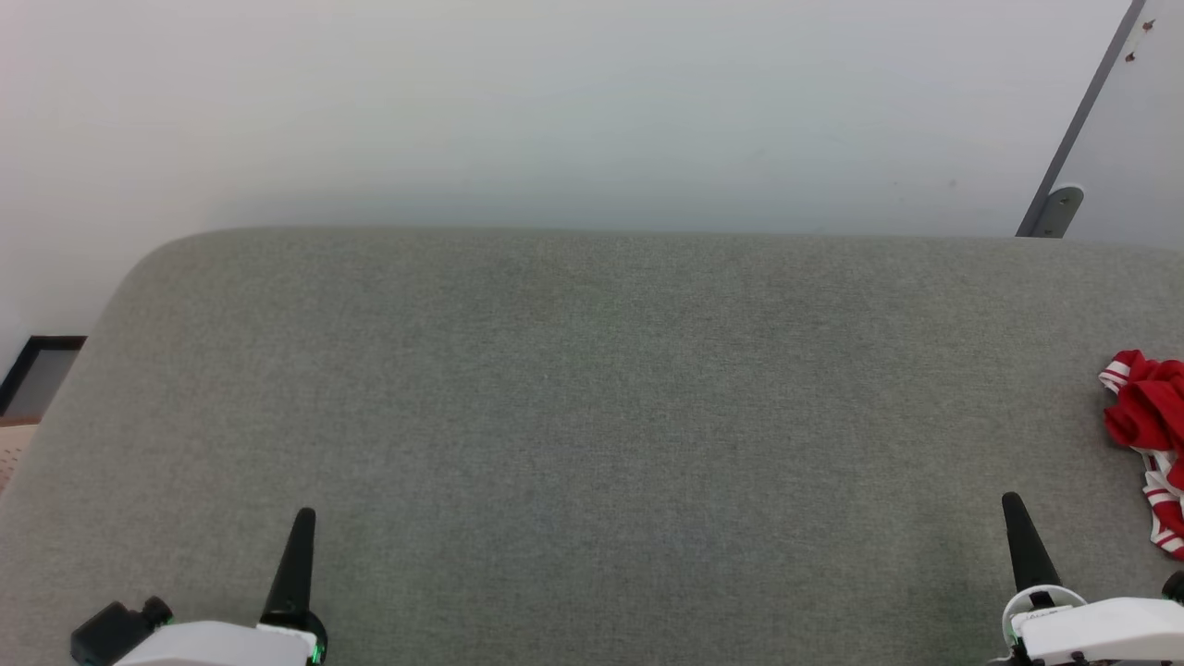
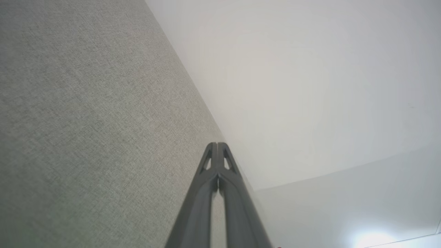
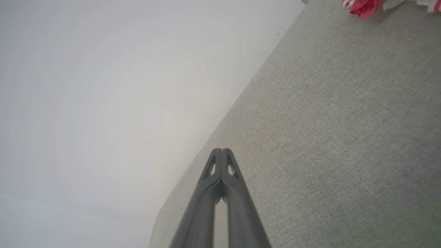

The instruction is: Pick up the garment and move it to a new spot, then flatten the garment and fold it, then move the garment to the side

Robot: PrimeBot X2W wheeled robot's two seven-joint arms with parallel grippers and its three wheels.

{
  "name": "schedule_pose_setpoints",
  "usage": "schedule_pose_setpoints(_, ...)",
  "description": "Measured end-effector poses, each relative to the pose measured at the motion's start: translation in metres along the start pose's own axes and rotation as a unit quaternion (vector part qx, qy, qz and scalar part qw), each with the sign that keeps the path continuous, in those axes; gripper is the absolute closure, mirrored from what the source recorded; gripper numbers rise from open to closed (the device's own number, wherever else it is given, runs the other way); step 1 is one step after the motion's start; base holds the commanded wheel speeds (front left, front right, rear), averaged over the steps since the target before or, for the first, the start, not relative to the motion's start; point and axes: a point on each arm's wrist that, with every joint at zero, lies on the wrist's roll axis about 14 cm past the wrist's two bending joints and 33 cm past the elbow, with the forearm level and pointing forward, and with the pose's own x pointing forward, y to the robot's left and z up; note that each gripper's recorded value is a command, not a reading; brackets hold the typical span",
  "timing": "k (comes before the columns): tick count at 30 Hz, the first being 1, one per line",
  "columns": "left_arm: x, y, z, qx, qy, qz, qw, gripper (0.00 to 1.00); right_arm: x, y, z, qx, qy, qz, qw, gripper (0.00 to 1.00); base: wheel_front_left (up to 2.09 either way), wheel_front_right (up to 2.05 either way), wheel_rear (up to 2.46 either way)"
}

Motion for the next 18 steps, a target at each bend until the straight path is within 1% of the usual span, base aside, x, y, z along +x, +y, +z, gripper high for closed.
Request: schedule_pose_setpoints(18,0.0085,-0.0083,-0.0067,-0.082,0.008,-0.007,0.997,1.0,0.0056,0.0054,0.0015,0.094,0.004,0.008,0.996,1.0,0.0,0.0,0.0)
